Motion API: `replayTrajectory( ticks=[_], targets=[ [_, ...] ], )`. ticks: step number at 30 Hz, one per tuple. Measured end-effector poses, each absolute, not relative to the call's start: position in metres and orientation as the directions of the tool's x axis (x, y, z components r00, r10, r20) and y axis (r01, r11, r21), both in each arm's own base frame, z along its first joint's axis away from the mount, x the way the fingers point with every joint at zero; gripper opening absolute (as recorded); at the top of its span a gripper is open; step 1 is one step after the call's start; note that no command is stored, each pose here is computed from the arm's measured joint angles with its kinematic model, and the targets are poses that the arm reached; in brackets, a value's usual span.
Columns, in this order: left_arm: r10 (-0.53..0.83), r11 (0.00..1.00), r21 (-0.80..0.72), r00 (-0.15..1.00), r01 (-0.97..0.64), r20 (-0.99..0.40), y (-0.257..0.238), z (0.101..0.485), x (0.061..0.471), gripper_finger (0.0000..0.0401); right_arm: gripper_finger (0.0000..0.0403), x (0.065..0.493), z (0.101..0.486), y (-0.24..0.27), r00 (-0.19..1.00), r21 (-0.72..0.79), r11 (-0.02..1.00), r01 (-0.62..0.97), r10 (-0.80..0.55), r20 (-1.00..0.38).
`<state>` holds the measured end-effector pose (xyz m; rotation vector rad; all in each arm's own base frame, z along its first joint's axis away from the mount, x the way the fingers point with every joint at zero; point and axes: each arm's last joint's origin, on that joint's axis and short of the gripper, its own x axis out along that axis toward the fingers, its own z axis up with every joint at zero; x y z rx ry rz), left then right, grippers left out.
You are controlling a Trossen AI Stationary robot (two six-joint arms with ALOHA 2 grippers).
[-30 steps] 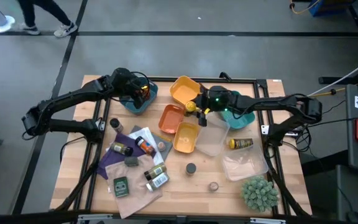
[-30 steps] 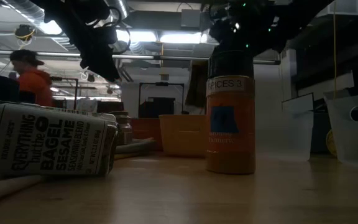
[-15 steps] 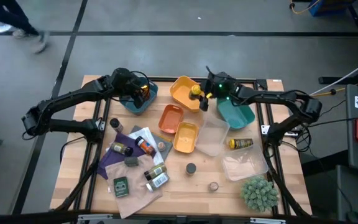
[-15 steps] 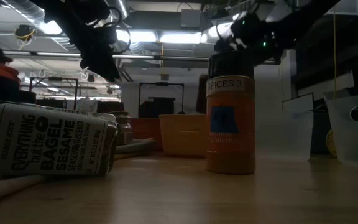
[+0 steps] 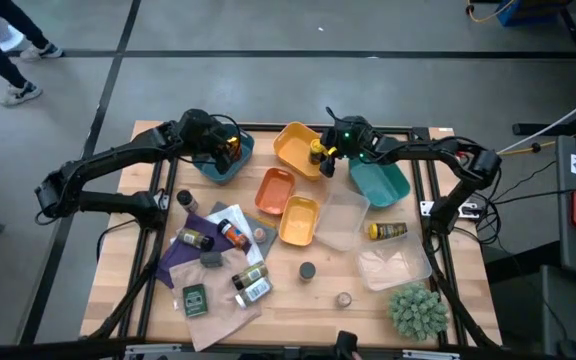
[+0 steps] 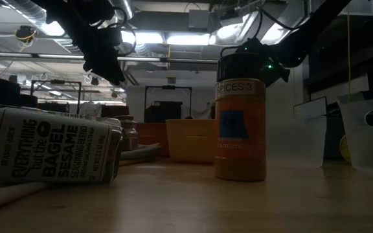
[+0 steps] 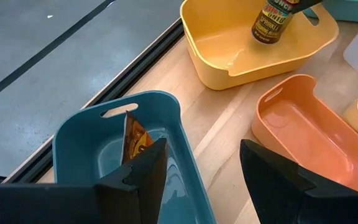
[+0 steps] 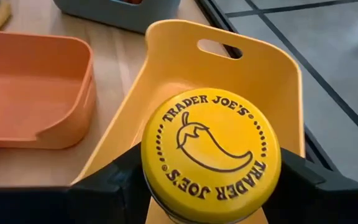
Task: Sort spices by type
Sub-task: Put the yellow seasoning bottle into the big yellow bin
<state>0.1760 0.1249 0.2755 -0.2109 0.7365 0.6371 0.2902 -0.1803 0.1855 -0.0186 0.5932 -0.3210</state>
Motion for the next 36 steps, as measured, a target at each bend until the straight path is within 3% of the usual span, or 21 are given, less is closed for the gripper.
replayTrajectory(
  ticks=[16,27,36],
  targets=[
    [0.418,0.847,0.048,0.609,-0.529,-0.674,0.108,0.278,0.185,0.0186,0.0243,0.289,0.184,-0.181,0.761,-0.124,0.941,0.316,-0.329,-0.559],
    [0.416,0.859,-0.003,0.701,-0.512,-0.579,0.083,0.303,0.163,0.0186,0.0244,0.287,0.184,-0.183,0.701,-0.186,0.899,0.398,-0.428,-0.57],
    [0.373,0.855,-0.046,0.674,-0.516,-0.638,0.068,0.302,0.146,0.0186,0.0244,0.287,0.183,-0.183,0.698,-0.176,0.898,0.404,-0.427,-0.575]
  ],
)
